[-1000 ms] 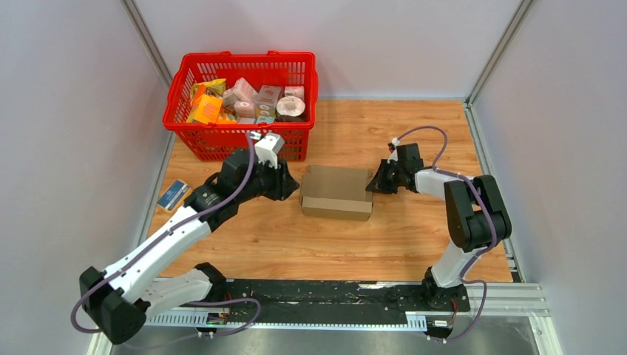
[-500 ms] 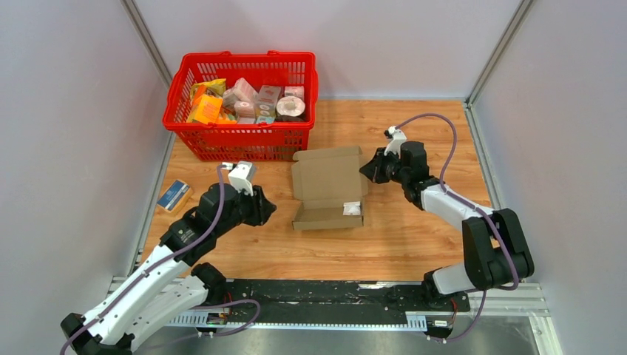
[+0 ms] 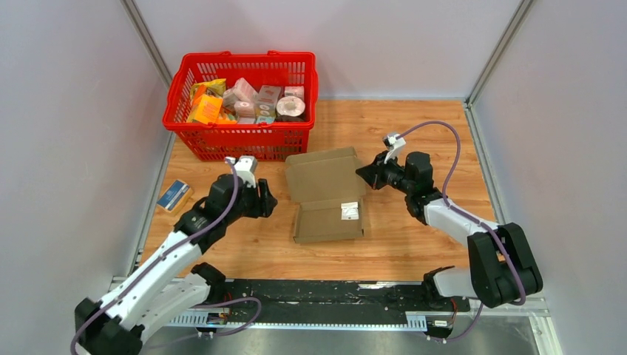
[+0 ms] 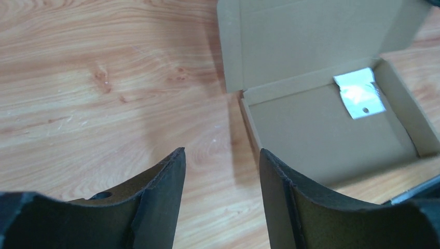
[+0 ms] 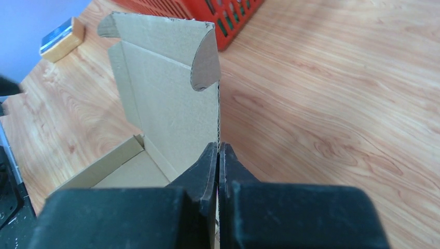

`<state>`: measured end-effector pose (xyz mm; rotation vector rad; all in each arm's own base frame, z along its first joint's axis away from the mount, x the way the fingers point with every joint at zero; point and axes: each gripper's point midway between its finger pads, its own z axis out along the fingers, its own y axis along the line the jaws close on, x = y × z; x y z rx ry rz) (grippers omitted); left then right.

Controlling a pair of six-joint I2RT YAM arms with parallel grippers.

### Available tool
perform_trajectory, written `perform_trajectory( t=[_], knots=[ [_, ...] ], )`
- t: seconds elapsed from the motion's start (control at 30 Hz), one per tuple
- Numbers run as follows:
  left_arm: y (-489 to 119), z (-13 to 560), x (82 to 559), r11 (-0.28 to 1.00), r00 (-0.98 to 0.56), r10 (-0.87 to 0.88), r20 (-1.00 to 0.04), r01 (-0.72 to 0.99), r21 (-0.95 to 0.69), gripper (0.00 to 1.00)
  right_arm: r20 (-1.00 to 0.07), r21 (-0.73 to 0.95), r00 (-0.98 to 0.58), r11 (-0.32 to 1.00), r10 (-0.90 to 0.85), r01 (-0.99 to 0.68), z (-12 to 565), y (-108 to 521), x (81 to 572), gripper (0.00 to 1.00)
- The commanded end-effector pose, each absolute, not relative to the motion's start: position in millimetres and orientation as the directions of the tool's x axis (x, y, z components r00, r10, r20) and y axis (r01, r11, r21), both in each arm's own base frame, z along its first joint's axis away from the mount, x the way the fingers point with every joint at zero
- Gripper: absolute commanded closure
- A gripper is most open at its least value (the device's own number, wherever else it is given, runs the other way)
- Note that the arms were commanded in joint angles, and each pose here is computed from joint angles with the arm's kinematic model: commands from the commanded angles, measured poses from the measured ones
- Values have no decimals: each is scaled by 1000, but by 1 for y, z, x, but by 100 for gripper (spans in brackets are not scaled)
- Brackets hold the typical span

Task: Fold the paper box

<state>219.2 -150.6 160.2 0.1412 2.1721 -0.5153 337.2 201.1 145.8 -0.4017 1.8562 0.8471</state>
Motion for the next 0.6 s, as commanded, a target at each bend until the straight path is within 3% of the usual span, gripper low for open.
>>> perform_trajectory(
  t=[0.0,0.17,0.57],
  knots=[
    [-172,166,261,864,-585,-96,-805,353,-359,37,-953,279,-287,647,96,-710,183,213,332,100],
    [-196,172,300,821,-558,-71,-827,437,-366,37,-954,279,-285,631,95,-724,184,216,327,100],
    [-196,128,356,860,-619,41,-784,422,-288,38,-956,272,-279,618,88,-738,186,217,323,100]
  ],
)
